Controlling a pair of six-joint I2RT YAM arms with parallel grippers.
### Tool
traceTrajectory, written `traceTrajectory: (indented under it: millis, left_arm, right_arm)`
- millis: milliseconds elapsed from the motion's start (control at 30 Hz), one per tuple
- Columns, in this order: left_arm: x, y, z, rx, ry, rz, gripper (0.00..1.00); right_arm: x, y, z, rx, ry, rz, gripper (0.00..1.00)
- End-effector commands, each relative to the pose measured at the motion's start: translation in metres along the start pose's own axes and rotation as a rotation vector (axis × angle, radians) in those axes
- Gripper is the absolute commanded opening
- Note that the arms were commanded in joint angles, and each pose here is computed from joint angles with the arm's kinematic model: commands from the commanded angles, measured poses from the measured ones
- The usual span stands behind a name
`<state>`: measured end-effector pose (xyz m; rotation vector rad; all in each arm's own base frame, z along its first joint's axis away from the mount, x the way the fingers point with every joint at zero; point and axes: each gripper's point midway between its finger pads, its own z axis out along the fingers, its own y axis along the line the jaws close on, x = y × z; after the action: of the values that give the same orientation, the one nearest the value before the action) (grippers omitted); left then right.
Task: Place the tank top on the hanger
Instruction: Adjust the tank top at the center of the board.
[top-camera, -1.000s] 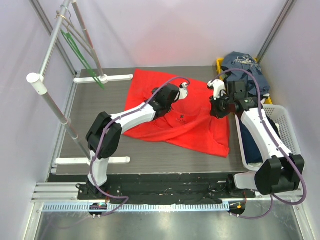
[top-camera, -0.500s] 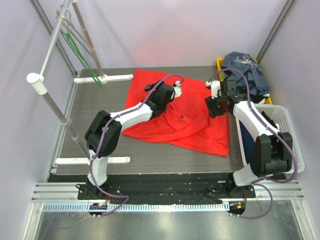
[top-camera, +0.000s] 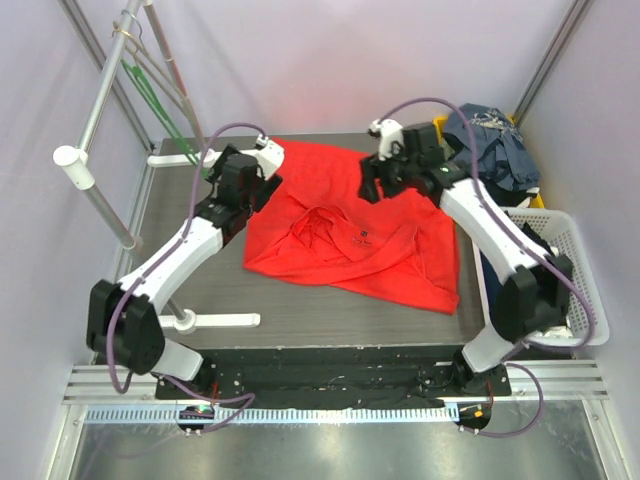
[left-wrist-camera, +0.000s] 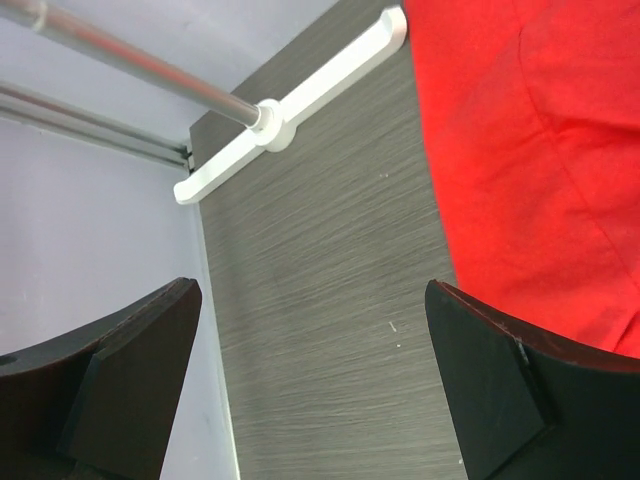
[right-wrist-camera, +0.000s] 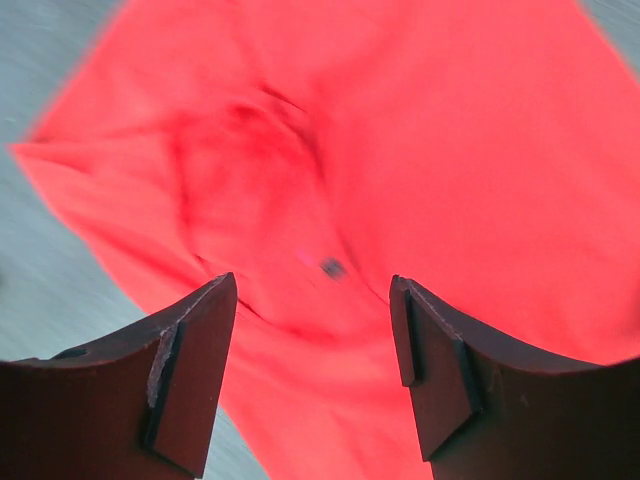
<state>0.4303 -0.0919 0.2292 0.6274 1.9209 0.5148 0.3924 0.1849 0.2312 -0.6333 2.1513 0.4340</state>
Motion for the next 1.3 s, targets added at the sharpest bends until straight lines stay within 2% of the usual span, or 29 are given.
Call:
traceTrajectory:
  millis: [0, 67, 100, 233, 467, 633, 1000, 1267]
  left_arm:
    - [0.021, 0.007, -0.021, 0.025, 0.005, -0.071, 1.0]
    - [0.035, 0.013, -0.026, 0.005, 0.029, -0.077, 1.0]
    - [0.038, 0.018, -0.033, -0.002, 0.031, -0.082, 1.0]
    - [0.05, 0.029, -0.048, -0.033, 0.041, -0.089, 1.0]
    - [0.056, 0.045, -0.059, -0.07, 0.031, -0.112, 1.0]
    - [0.052, 0.046, -0.057, -0.069, 0.026, -0.125, 1.0]
    - [0.053, 0.034, -0.054, -0.024, 0.012, -0.147, 1.0]
    - [0.055, 0.028, -0.053, -0.006, 0.015, -0.154, 0.99]
  right_arm:
    - [-0.015, 0.051, 0.065, -0.179, 0.033, 0.099, 0.68]
    - [-0.011, 0.07, 0.096, -0.218, 0.067, 0.149, 0.67]
    - [-0.027, 0.077, 0.101, -0.235, 0.038, 0.158, 0.66]
    - [-0.04, 0.11, 0.132, -0.301, 0.059, 0.281, 0.65]
    - [-0.016, 0.131, 0.17, -0.277, 0.141, 0.411, 0.62]
    - [0.011, 0.125, 0.19, -0.195, 0.185, 0.451, 0.62]
    - [0.032, 0.109, 0.213, -0.071, 0.217, 0.457, 0.61]
    - [0.029, 0.117, 0.221, -0.112, 0.223, 0.481, 0.61]
